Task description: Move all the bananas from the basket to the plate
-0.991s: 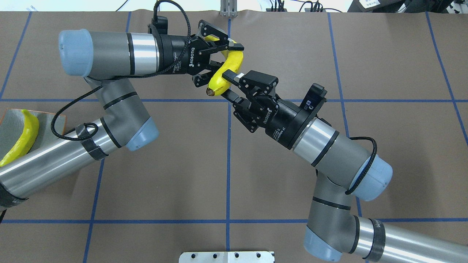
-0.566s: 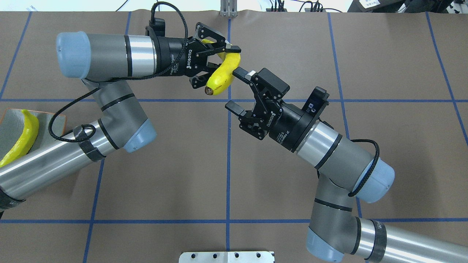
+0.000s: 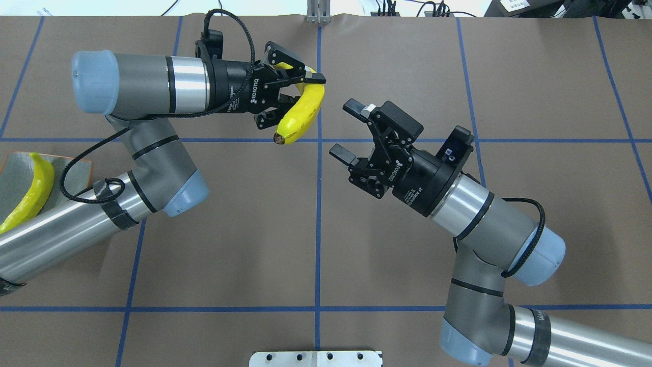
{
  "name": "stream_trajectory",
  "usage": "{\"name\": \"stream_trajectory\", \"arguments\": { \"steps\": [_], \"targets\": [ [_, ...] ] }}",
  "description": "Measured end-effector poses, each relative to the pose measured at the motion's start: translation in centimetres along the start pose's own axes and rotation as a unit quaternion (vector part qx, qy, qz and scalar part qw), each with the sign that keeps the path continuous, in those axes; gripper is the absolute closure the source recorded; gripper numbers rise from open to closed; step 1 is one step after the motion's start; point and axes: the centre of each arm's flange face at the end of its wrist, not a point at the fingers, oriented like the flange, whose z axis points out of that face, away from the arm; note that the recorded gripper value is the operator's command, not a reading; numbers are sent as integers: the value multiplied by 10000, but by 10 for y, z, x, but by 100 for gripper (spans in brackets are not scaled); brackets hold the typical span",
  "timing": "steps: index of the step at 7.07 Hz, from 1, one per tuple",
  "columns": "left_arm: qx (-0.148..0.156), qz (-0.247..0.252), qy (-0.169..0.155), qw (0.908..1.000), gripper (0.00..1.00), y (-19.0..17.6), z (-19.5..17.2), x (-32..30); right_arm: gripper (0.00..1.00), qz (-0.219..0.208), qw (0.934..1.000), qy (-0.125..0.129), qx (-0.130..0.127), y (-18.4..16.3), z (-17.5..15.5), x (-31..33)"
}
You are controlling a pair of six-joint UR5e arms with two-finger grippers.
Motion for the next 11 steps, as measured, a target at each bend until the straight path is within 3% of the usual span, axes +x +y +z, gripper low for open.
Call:
{"name": "stream_trajectory", "arguments": {
  "steps": [2,4,7,9,11],
  "targets": [
    [-157,824,-937,9921,100,-58,-64,-20,0,-932,9947,401,175,-24,-11,32],
    [-113,1461,-1683,9748,100,-105,-133,-81,0,-1682,9815,856,327,-43,-11,64],
    [-181,2278,-2691,9356,100,-144,-217,-178,0,-2290,9628,1297,607,-64,-1,70],
    [-250,2509,-3167,9144,100,-160,-231,-194,0,-2640,9505,1498,669,-69,2,72],
    [-301,3043,-3673,8784,100,-175,-232,-194,0,-2732,9458,1611,699,-70,4,76]
  ]
}}
